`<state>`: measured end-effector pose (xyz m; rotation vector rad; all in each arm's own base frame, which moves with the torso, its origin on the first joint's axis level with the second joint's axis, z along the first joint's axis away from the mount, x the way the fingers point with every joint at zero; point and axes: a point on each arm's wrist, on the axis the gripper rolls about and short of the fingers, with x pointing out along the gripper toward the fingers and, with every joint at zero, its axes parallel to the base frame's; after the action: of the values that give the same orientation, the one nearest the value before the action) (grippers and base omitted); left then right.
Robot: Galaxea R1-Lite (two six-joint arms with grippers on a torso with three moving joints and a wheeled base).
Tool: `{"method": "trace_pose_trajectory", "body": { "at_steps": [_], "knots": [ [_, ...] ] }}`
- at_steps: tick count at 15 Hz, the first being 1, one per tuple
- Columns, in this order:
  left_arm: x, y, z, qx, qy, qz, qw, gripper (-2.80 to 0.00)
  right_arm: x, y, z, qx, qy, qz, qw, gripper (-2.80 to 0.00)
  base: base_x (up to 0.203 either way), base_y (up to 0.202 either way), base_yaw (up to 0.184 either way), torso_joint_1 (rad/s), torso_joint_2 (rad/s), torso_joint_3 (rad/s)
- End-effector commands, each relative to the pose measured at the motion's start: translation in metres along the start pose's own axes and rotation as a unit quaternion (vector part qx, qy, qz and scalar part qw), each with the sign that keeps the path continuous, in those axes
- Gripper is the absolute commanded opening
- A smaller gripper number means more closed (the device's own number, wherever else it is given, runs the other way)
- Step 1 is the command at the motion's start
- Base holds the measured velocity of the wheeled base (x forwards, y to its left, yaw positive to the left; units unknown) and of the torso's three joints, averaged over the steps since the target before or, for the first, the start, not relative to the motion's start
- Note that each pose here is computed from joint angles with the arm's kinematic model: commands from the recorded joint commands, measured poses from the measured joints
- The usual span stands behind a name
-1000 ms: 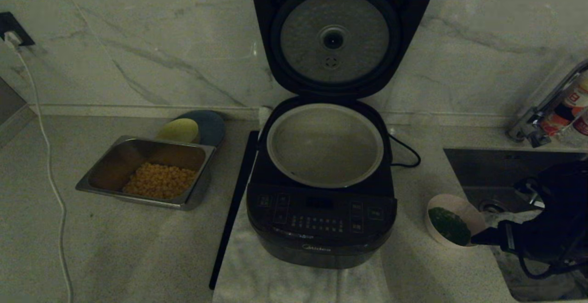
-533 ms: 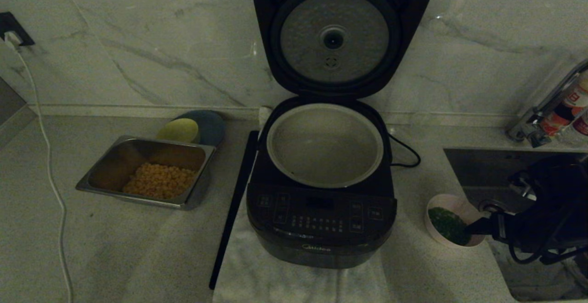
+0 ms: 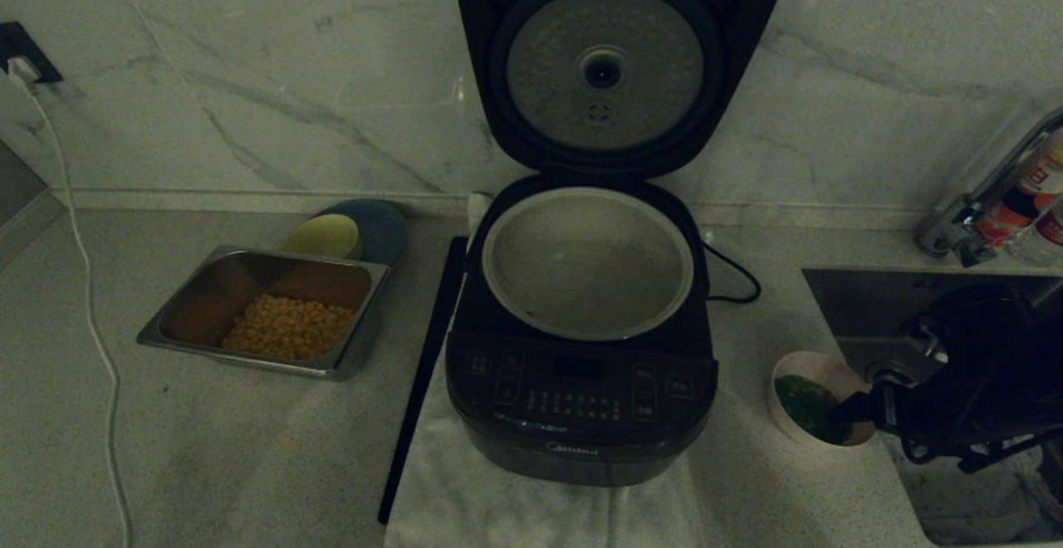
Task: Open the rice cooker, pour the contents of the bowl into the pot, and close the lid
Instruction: Fill a bowl with water from the tap
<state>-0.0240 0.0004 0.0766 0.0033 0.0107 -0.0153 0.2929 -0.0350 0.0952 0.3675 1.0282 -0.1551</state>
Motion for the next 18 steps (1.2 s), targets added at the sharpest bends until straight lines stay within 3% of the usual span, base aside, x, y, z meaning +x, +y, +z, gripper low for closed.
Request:
{"method": "trace_pose_trajectory", "body": {
  "at_steps": [1,9,10,18],
  "knots": [
    [0.0000,0.0000,0.0000,0.000,0.000,0.000,1.0000,-2.80,0.0102,-0.0012,-0.0004,0.005,0.014,-0.004,1.000,0.00,0.000,0.000,0.000,0.000,0.00,0.000],
    [0.0000,0.0000,0.0000,0.000,0.000,0.000,1.0000,-2.80,0.0149,0.0005,-0.0010,0.005,0.020,-0.003,1.000,0.00,0.000,0.000,0.000,0.000,0.00,0.000],
    [0.0000,0.0000,0.0000,0.000,0.000,0.000,1.0000,-2.80,0.0142,0.0004,-0.0016,0.005,0.020,-0.003,1.000,-2.80,0.000,0.000,0.000,0.000,0.00,0.000],
    [0.0000,0.0000,0.0000,0.000,0.000,0.000,1.0000,-2.80,0.0090,0.0019,-0.0020,0.004,0.015,0.000,1.000,-2.80,0.000,0.000,0.000,0.000,0.00,0.000]
  ]
}}
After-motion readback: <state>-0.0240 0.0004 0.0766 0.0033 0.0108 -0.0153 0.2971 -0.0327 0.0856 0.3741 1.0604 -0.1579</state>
